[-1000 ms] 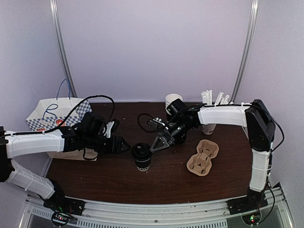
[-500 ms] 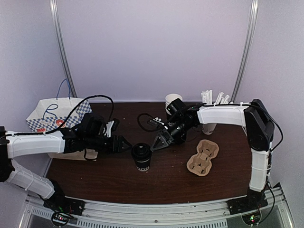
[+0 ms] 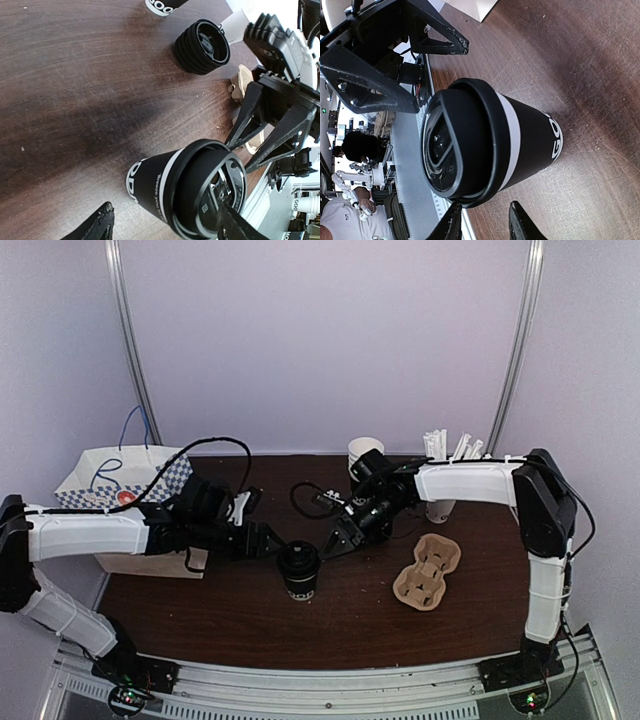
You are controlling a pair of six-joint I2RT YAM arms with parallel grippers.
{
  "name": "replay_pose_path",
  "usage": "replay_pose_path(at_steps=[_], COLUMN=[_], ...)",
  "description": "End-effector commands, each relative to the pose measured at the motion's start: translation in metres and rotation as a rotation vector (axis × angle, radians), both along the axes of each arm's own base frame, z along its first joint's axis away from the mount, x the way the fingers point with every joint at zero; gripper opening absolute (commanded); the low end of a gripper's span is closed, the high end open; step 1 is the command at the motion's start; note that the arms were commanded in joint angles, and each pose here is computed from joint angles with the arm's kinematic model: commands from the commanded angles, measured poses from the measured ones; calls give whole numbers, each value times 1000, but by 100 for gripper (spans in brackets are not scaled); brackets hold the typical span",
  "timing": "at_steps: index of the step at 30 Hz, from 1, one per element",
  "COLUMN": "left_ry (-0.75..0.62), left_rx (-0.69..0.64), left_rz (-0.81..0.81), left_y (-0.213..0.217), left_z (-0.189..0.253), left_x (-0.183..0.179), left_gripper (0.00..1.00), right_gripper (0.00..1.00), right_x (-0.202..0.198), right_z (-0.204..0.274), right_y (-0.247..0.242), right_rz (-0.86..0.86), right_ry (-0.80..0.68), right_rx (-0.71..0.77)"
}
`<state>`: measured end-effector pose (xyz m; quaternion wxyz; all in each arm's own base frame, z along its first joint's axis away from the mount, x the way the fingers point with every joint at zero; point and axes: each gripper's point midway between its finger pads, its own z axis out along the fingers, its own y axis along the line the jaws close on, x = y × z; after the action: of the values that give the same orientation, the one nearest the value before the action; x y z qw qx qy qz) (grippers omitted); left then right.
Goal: Pack the takeout coffee
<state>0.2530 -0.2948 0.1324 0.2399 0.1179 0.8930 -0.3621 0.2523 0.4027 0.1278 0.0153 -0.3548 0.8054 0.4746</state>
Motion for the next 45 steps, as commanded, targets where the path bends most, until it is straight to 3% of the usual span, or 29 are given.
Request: replay_pose_path(at_steps=[1,11,20,23,28,33,40,45], left_ry=[-26,54,103,81,-1,-91,-168,-248], left_rx=[-49,6,98,112,122,60,-82,-111], left_rz=[-33,-32,8,0,-80,-168,-245,-236], left_y=[-14,-12,1,2,-2,-4,-27,-31], left_z=[9,-29,-63,-59,-45,-24,19,60], left_x=[9,5,4,8,11,29,43,53], left_gripper=[71,63,61,61,64,65,70,73], right_gripper=[32,26,18,19,31,36,35,33], right_x=[7,16,10,4,-4,-9,-5,10], right_z=[-7,-29,-105,-82,-12,9,12,15], right_y=[4,9,-12,4,18,10,9,9], right_rz=[-11,-60,-161,-110,-2,32,30,10], right_ry=[16,112,216,228,100,20,12,21], right_rx=[0,-7,-242,-130,63,66,64,72])
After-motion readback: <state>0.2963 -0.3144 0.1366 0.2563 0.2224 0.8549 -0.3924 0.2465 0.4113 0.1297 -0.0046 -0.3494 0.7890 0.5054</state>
